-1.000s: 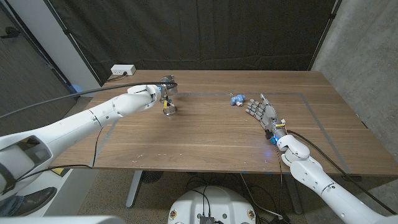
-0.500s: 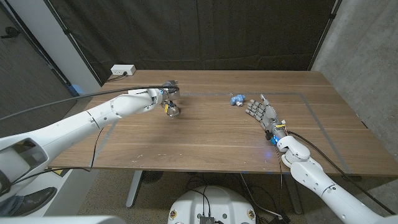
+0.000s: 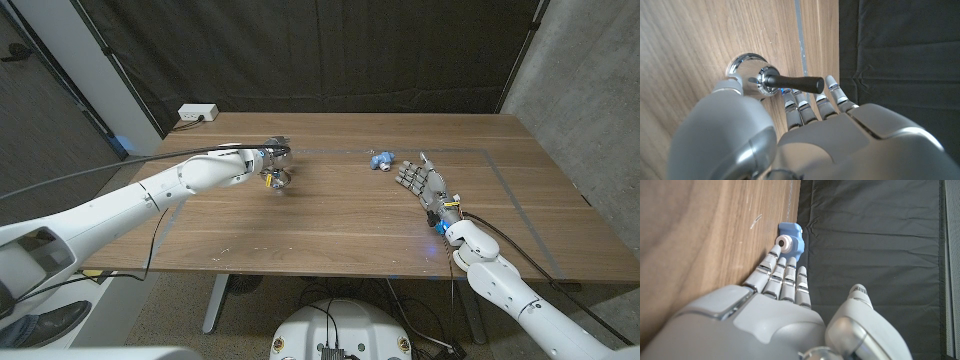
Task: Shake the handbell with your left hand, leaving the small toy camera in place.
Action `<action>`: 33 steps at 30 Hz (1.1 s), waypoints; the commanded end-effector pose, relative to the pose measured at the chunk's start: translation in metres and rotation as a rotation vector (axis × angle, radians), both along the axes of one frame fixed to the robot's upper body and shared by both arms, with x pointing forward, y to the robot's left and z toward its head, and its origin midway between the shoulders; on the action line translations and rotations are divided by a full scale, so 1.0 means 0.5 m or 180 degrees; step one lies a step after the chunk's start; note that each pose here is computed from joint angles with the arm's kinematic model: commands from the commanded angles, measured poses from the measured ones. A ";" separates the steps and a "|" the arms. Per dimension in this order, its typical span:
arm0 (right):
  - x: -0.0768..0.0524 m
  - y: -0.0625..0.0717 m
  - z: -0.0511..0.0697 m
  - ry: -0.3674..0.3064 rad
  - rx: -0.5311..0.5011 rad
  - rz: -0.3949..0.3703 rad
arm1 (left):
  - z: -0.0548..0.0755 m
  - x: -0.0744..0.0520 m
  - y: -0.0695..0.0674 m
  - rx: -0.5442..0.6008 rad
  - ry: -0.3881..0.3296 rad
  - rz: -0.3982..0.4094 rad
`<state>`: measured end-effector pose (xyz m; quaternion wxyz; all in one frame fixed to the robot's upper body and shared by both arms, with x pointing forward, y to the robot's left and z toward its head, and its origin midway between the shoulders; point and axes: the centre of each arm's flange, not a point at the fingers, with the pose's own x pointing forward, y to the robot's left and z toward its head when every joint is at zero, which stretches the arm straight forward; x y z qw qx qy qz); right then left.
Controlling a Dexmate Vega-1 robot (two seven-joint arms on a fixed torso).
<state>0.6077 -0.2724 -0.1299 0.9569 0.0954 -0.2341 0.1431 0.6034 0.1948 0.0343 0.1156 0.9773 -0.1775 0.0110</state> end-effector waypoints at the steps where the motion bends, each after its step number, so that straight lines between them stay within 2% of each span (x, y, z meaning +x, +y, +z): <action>1: -0.009 -0.001 -0.013 0.0048 0.0014 -0.0027 | -0.027 0.007 -0.004 0.0082 0.0051 -0.0010; 11: -0.008 0.003 -0.015 0.0067 0.0009 -0.0017 | -0.013 0.010 0.009 0.0114 -0.0058 0.0054; 23: -0.003 0.002 -0.017 0.0084 0.0016 -0.0015 | -0.018 0.020 0.021 0.0114 -0.0079 0.0096; 33: 0.006 0.001 -0.018 0.0092 0.0026 0.0000 | -0.057 0.036 0.024 0.0140 -0.0008 0.0148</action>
